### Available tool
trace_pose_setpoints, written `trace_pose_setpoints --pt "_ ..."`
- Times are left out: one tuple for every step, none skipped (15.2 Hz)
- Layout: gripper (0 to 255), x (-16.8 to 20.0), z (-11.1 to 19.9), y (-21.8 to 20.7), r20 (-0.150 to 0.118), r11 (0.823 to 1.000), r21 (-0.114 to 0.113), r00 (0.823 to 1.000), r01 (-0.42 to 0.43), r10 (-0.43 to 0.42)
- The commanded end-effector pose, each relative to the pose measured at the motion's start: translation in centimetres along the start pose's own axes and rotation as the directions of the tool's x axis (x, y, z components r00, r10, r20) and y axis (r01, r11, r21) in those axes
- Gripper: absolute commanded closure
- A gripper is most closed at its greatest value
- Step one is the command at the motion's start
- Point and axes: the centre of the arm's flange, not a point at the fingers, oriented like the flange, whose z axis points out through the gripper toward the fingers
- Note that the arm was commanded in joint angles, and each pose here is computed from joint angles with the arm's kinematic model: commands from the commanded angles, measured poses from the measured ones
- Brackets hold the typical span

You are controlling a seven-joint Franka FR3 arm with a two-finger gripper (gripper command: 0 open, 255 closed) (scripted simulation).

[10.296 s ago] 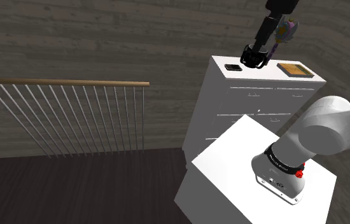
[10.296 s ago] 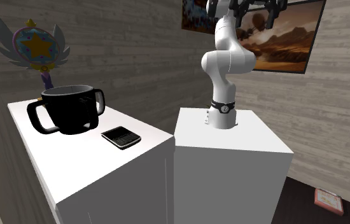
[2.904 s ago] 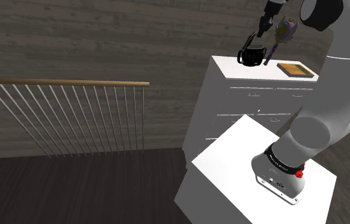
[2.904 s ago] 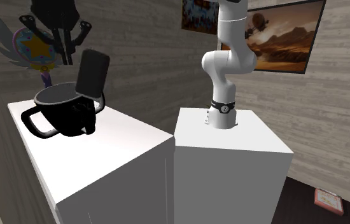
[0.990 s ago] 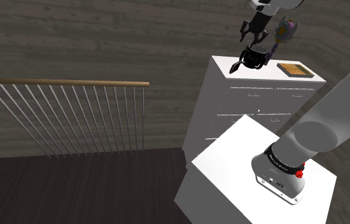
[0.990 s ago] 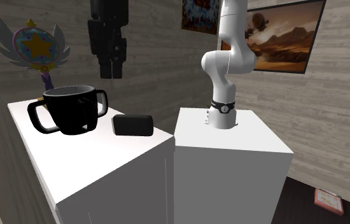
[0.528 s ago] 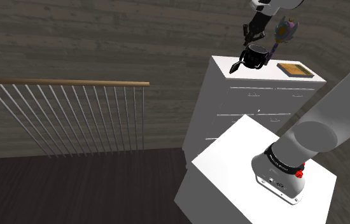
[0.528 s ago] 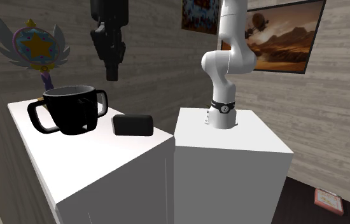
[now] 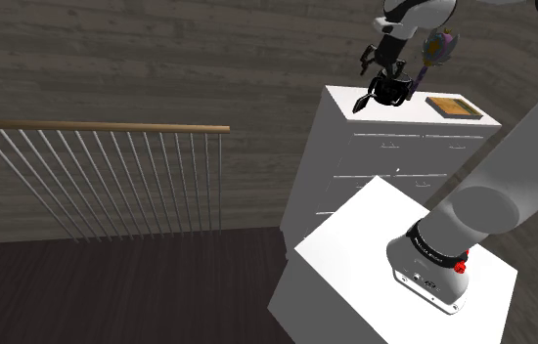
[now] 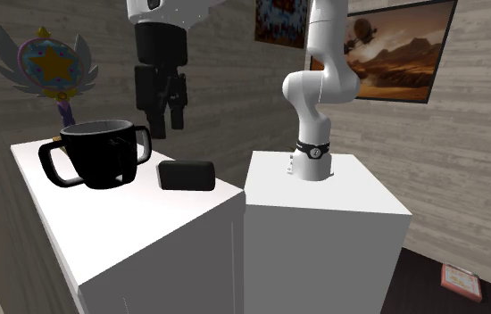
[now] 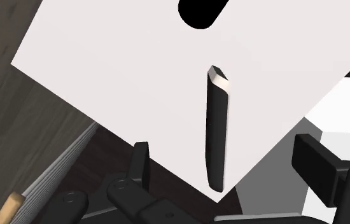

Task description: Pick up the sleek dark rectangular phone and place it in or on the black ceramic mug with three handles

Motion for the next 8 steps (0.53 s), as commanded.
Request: trace_pose_setpoints --pt "0 0.8 2.6 0.2 -0.015 0.999 0.039 1.000 -0.013 0.013" --pt "0 1.1 3.8 0.3 -0.022 0.998 0.058 1.000 -0.019 0.020" --pt "0 1.3 4.9 0.3 -0.028 0.997 0.074 0.999 -0.024 0.026" --pt "0 1.3 5.4 0.2 -0.028 0.997 0.074 0.999 -0.024 0.026" --pt "0 1.4 5.9 0.2 -0.028 0.997 0.074 0.999 -0.024 0.026" --pt "0 1.4 6.5 0.2 -0.028 0.997 0.074 0.999 -0.024 0.026" --pt "0 1.4 7.0 0.1 -0.028 0.997 0.074 0.999 -0.024 0.026" --pt "0 1.4 7.5 0.1 -0.028 0.997 0.074 0.999 -0.024 0.026"
